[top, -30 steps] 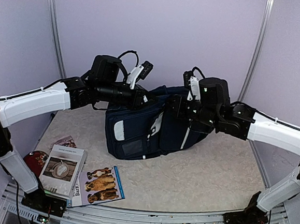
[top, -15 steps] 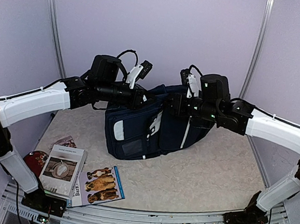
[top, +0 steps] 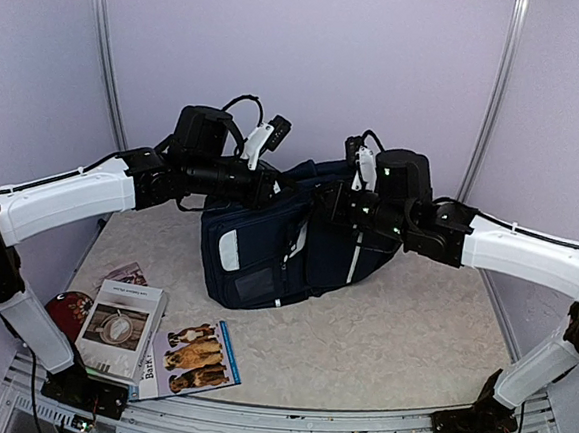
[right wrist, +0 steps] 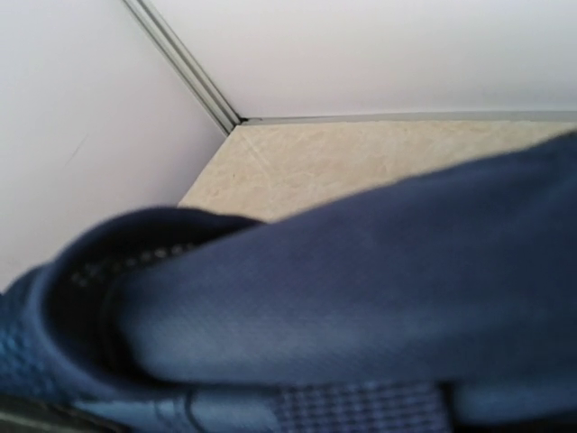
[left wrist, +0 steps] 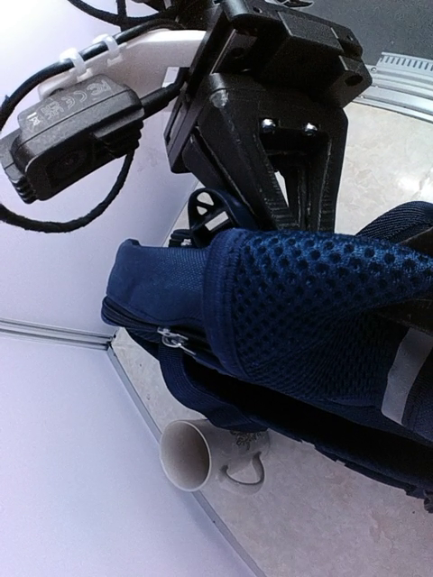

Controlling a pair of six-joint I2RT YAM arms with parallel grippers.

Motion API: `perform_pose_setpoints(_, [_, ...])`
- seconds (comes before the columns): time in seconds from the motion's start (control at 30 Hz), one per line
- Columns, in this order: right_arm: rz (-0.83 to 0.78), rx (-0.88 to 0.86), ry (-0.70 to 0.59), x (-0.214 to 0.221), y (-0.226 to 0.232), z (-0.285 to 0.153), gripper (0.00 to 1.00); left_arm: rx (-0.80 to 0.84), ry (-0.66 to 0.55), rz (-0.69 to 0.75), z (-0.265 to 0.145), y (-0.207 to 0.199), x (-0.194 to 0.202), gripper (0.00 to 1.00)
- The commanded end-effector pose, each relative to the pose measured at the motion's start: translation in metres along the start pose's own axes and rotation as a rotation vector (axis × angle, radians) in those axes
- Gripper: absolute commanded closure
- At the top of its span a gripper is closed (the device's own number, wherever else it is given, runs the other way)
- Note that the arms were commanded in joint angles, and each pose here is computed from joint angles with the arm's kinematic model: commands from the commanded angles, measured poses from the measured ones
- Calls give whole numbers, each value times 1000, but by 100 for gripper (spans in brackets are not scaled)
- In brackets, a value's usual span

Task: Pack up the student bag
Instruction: Grab the largest pocket of the student bag.

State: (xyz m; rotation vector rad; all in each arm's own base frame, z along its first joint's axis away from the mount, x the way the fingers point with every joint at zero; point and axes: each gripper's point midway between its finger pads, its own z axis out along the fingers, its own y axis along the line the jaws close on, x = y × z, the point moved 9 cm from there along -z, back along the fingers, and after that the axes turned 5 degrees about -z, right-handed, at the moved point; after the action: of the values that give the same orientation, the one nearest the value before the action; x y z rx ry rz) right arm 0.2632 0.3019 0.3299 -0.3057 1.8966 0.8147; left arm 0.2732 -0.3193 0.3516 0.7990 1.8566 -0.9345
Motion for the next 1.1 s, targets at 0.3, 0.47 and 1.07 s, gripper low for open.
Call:
perform_pose_setpoints(0.3, [-204, -12, 149, -1, -34, -14, 100, 148, -116, 91, -20, -25, -29, 100])
perform_pose_setpoints(0.47, [-182, -73, 169, 8, -32, 0, 100, 148, -113, 87, -17, -23, -27, 100])
perform_pose_setpoints(1.07, [-76, 31, 101, 24, -14, 28, 70, 178, -101, 85, -15, -26, -24, 100])
